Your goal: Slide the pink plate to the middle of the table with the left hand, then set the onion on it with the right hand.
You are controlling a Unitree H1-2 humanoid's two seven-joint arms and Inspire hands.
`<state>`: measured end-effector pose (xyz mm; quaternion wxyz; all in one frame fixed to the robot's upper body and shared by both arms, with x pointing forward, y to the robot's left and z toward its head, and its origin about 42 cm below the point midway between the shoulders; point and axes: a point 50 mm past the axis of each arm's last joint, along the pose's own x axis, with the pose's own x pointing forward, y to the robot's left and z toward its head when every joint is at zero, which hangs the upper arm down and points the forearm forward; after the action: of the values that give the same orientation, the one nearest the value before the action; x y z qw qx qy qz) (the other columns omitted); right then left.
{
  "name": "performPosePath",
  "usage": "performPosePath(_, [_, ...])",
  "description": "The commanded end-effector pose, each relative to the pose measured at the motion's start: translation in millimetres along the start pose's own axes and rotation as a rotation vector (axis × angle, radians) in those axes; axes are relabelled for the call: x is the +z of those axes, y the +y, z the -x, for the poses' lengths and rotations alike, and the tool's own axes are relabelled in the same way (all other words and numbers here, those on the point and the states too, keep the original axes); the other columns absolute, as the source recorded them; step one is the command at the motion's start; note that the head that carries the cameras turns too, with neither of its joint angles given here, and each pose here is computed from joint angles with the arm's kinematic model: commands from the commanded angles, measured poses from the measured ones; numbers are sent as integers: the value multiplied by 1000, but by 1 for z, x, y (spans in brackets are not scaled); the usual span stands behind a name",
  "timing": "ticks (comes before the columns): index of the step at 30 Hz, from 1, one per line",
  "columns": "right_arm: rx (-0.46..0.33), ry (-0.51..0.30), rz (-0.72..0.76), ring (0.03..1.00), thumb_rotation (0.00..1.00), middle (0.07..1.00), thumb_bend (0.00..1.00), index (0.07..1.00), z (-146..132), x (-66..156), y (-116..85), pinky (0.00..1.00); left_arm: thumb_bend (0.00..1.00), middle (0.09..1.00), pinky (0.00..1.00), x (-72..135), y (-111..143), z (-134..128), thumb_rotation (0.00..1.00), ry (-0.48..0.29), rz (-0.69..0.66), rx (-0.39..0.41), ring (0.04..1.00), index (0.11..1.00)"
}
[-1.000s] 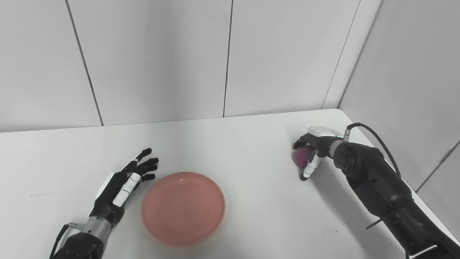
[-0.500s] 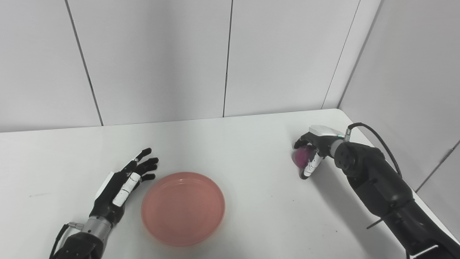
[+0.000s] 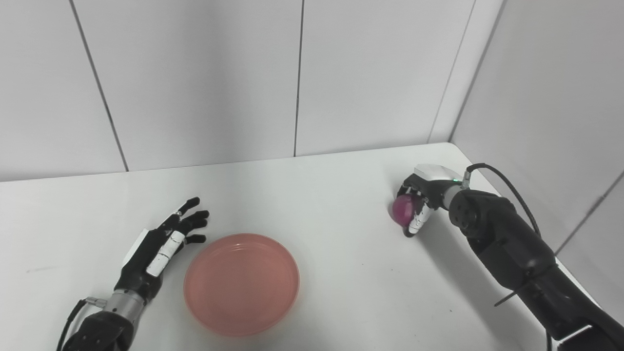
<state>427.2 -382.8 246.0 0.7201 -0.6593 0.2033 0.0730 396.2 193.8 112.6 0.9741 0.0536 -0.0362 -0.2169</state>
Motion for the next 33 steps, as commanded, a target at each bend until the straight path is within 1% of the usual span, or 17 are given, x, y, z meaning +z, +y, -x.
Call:
performPosePath(1, [1, -5, 17, 435, 0, 489, 574, 668, 1, -7, -4, 355, 791, 848, 829, -21, -6, 13, 856, 77, 30, 0, 856, 887])
performPosePath(4, [-1, -6, 10, 405, 0, 484, 568, 660, 1, -7, -3, 328, 803, 851, 831, -20, -6, 13, 855, 78, 31, -1, 860, 888])
performPosePath(9, [3, -8, 0, 377, 0, 481, 566, 651, 1, -8, -1, 303, 787, 846, 819, -17, -6, 13, 855, 75, 26, -2, 853, 885])
performPosePath(13, [1, -15, -4, 352, 0, 479, 565, 648, 3, -8, -2, 277, 755, 851, 834, -16, -7, 13, 860, 76, 25, -2, 860, 892])
performPosePath(16, [-7, -27, 1, 377, 0, 482, 564, 641, 6, -6, -5, 288, 745, 851, 835, -17, -7, 13, 858, 80, 26, -2, 860, 892])
performPosePath(19, [-27, -47, -4, 375, 0, 482, 565, 629, 9, -2, -9, 287, 736, 853, 836, -17, -6, 12, 856, 81, 27, -3, 862, 893])
performPosePath(22, [-54, -84, 0, 374, 0, 482, 565, 628, 18, 7, -19, 295, 750, 853, 837, -19, -6, 11, 857, 82, 25, -5, 862, 896])
performPosePath(23, [-61, -92, 3, 387, 0, 484, 541, 537, 20, 10, -22, 311, 761, 852, 835, -19, -5, 11, 855, 82, 25, -5, 862, 895])
performPosePath(24, [-73, -106, 17, 410, 0, 470, 533, 525, 25, 16, -27, 332, 759, 851, 834, -19, -6, 11, 855, 81, 25, -5, 861, 894])
performPosePath(28, [-123, -175, 51, 463, 0, 449, 526, 532, 41, 34, -43, 382, 749, 848, 827, -18, -7, 11, 858, 79, 20, -5, 858, 890])
performPosePath(30, [-148, -220, 53, 468, 0, 448, 526, 530, 49, 44, -50, 384, 752, 847, 825, -17, -8, 11, 860, 78, 18, -5, 857, 890])
performPosePath(31, [-160, -247, 53, 455, 0, 450, 525, 530, 54, 49, -54, 372, 754, 847, 825, -17, -9, 11, 861, 79, 18, -5, 856, 890])
performPosePath(32, [-171, -270, 54, 413, 0, 474, 516, 548, 58, 55, -57, 365, 746, 847, 824, -17, -9, 11, 860, 80, 19, -4, 855, 890])
performPosePath(33, [-178, -293, 55, 406, 0, 478, 514, 552, 62, 61, -61, 364, 744, 847, 824, -17, -10, 10, 859, 81, 22, -4, 855, 890])
